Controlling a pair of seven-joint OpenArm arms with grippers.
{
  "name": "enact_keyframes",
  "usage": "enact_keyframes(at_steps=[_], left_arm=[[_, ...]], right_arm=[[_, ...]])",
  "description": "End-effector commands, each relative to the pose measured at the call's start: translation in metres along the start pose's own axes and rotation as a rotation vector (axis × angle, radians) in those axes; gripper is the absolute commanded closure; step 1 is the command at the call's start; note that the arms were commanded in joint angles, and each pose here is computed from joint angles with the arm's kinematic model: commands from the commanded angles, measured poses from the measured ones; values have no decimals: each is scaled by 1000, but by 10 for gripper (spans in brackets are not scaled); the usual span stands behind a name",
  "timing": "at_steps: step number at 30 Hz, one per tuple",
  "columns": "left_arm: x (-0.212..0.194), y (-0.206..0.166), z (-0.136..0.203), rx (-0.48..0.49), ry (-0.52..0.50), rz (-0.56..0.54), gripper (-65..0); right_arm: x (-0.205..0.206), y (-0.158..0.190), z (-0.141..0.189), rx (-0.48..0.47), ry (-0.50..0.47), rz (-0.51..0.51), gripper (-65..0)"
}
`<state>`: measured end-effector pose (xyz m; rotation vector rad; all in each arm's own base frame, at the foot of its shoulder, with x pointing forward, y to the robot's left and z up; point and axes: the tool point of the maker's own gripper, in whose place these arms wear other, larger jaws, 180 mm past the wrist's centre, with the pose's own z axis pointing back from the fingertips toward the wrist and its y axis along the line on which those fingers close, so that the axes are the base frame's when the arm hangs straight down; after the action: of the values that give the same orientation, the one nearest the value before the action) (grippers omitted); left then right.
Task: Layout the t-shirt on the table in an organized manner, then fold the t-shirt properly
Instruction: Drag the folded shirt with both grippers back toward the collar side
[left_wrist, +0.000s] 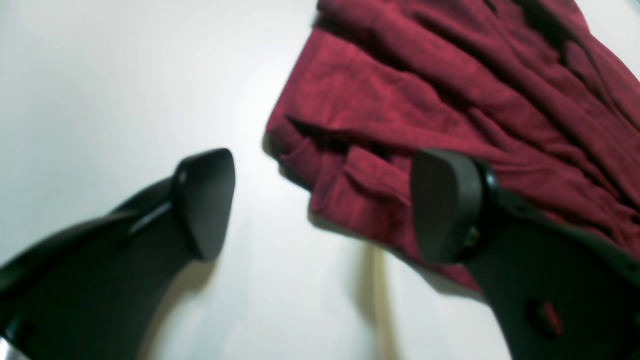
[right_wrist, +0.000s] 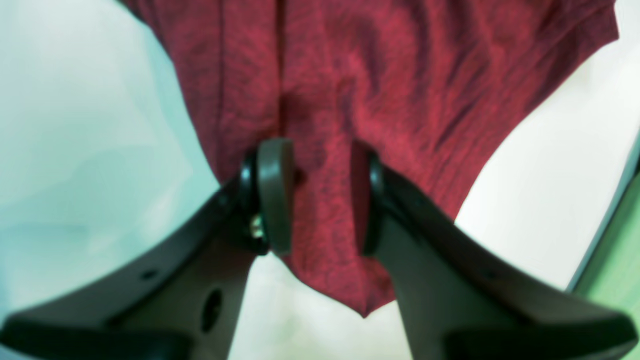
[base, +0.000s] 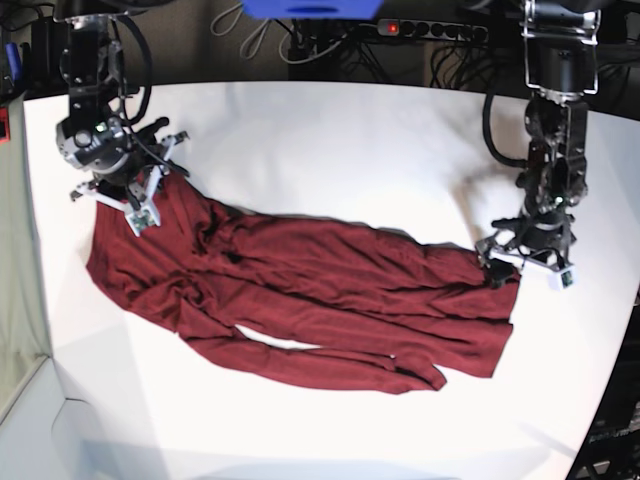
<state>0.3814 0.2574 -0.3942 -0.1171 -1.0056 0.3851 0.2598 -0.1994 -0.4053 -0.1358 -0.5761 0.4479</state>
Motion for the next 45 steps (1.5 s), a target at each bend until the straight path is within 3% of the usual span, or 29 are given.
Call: enact_keyframes(at_steps=[1,7,13,20,22,25,31,35,38,45], left_arm=[[23,0,-1,-5,-56,-7,-530],[27,8,-16,25,-40,14,-530],[13,-7,-30,6,18,-29,-530],[-5,-10,-37,4,74,-71,-523],[-6,-9,-37,7,76,-69,-475],[-5,-6,-37,13,73,-65,-325],[12,-6,-36,12,-35,-74,-153],[2,11,-39,52,-31,-67,-7],[0,20,-40,74,-27,-65,-9],[22,38,-36,98,-78,-95,-3]], right_arm=[[8,-5,4,-10,-34,7,-204],[3,-1,4,-3,-24,5,-204],[4,-1,5,-4,-27,6,-204],[20,-2,22,-26,-86,30,-204],[19,0,26,-25,-89,34,-204],[15,3,26,-20,-80,37,-204],[2,19,26,14,-58,20,-204],[-4,22,23,24,-44,16,-205],[-5,22,23,25,-38,14,-215],[-5,24,23,28,-38,19,-374]])
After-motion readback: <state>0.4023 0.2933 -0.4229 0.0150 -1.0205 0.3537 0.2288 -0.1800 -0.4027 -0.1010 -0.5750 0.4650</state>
